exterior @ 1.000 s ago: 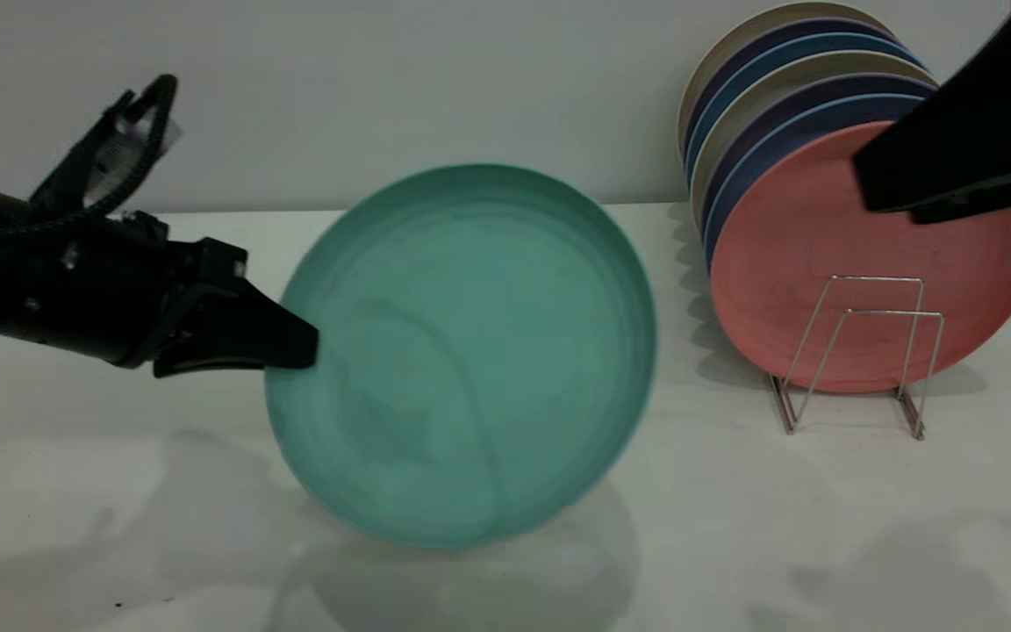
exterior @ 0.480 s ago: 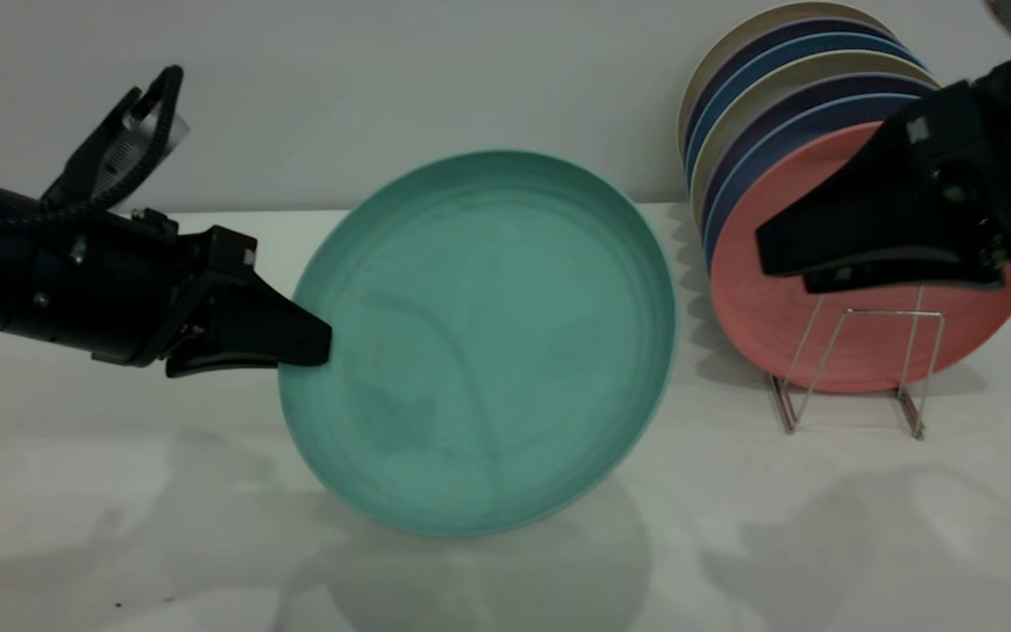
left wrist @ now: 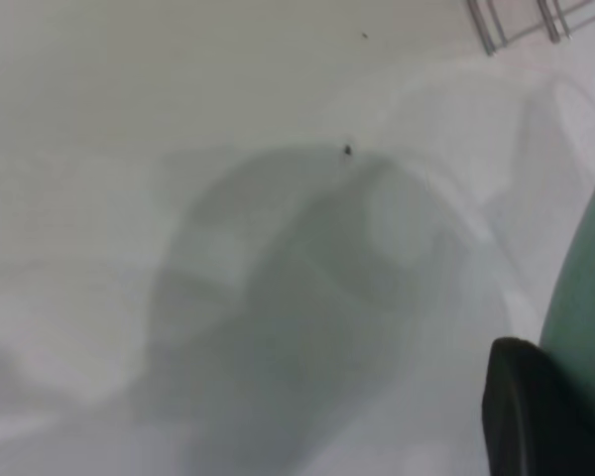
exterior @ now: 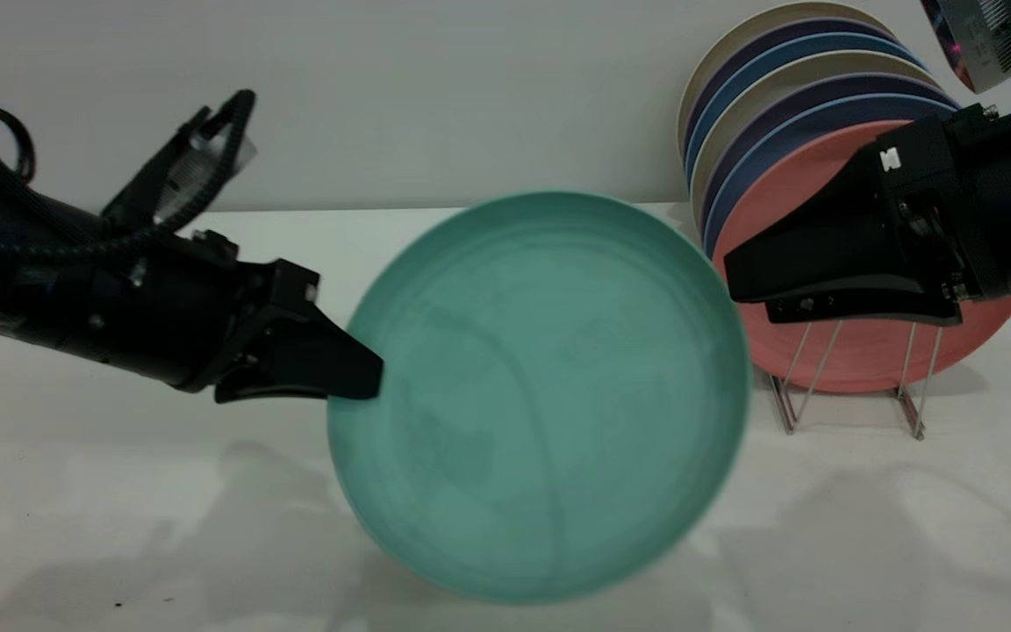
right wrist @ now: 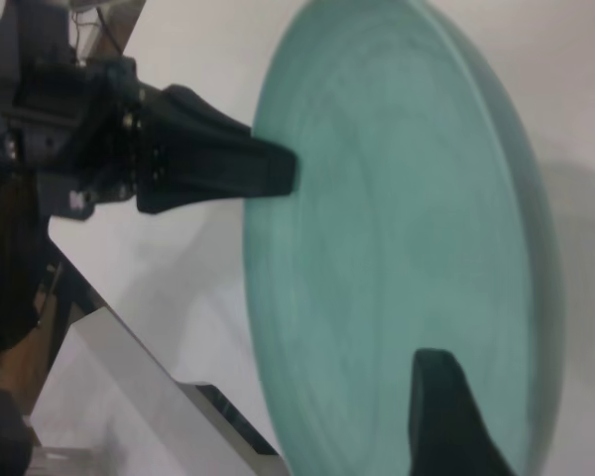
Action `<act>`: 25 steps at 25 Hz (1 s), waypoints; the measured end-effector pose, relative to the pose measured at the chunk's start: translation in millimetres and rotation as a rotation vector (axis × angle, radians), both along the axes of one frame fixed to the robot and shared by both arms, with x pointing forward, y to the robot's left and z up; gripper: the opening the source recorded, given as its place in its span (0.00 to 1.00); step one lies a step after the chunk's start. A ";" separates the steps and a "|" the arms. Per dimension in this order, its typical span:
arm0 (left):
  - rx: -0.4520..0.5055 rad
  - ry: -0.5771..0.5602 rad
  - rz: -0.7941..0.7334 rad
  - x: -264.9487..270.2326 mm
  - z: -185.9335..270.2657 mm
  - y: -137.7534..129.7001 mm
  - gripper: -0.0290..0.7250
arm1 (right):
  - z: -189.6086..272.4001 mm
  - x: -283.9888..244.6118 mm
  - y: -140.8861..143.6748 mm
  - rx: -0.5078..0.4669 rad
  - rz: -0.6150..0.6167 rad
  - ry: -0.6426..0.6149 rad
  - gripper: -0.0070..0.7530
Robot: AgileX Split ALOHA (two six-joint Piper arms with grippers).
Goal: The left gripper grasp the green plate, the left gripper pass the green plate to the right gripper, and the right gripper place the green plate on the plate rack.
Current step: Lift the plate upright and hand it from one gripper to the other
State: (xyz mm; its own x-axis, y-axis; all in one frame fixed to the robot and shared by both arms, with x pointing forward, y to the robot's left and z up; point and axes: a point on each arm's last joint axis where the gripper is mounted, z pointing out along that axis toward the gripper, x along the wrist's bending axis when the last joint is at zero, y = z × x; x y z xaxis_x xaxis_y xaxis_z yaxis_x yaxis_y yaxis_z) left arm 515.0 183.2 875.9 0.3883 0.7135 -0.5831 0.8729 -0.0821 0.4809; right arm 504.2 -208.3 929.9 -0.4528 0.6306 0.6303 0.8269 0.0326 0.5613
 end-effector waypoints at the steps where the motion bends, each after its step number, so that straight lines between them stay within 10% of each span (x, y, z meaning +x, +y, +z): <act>1: 0.001 0.000 -0.007 -0.8 -0.1 -1.9 0.06 | -0.1 0.0 -0.1 -0.001 0.000 -0.001 0.55; 25: -0.037 -0.008 -0.051 -2.0 4.8 -15.2 0.06 | -2.8 -3.4 -0.5 -0.021 0.013 0.052 0.50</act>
